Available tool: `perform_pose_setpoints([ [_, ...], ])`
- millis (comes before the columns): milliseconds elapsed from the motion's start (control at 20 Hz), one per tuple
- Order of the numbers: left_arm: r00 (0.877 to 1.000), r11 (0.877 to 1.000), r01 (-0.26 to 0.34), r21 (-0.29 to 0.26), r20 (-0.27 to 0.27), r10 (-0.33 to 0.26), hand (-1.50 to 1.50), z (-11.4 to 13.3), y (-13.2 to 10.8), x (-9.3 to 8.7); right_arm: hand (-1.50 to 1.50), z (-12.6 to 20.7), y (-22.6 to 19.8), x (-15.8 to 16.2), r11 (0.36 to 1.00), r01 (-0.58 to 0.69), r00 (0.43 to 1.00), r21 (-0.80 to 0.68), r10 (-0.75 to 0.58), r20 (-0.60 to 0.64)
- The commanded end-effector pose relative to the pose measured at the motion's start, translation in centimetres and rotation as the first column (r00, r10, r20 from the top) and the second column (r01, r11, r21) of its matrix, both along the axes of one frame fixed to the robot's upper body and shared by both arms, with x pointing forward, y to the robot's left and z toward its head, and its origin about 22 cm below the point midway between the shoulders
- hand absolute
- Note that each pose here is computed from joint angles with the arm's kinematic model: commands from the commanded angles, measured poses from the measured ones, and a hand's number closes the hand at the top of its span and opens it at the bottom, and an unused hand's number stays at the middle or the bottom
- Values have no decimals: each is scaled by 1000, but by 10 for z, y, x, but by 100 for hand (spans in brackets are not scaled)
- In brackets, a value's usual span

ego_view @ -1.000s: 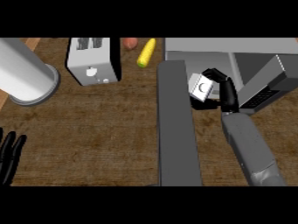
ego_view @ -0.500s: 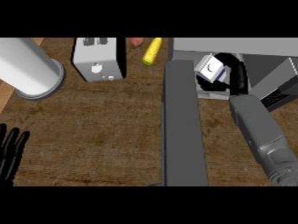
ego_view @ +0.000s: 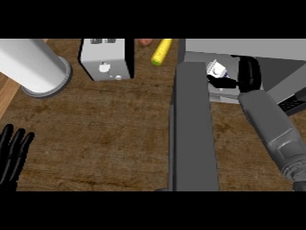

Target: Pick up the milk, place it into the microwave and close the microwave

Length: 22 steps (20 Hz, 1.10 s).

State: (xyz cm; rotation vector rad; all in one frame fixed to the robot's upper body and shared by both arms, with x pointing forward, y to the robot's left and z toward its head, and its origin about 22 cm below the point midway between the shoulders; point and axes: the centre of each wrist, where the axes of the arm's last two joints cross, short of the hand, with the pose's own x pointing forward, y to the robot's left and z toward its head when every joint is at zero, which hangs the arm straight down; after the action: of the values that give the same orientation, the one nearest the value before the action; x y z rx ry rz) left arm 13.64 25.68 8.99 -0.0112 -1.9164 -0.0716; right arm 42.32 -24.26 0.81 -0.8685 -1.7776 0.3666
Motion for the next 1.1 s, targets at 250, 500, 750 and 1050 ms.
perform_pose_setpoints([
  [250,1000,1000,17,21,6,-17,-150,1,-8,4,-150,7,28,8,993,-105,991,-47,101,-82],
  [500,1000,999,5,34,4,-5,-150,-1,-4,6,-150,8,44,9,994,-112,992,-16,111,-56],
  [750,1000,999,-13,51,-5,14,-150,-9,-5,-3,-150,12,39,11,999,-33,999,29,33,-22],
  [1050,1000,1000,-10,26,3,10,-150,-5,-16,5,-150,7,19,7,999,-9,1000,40,9,12],
])
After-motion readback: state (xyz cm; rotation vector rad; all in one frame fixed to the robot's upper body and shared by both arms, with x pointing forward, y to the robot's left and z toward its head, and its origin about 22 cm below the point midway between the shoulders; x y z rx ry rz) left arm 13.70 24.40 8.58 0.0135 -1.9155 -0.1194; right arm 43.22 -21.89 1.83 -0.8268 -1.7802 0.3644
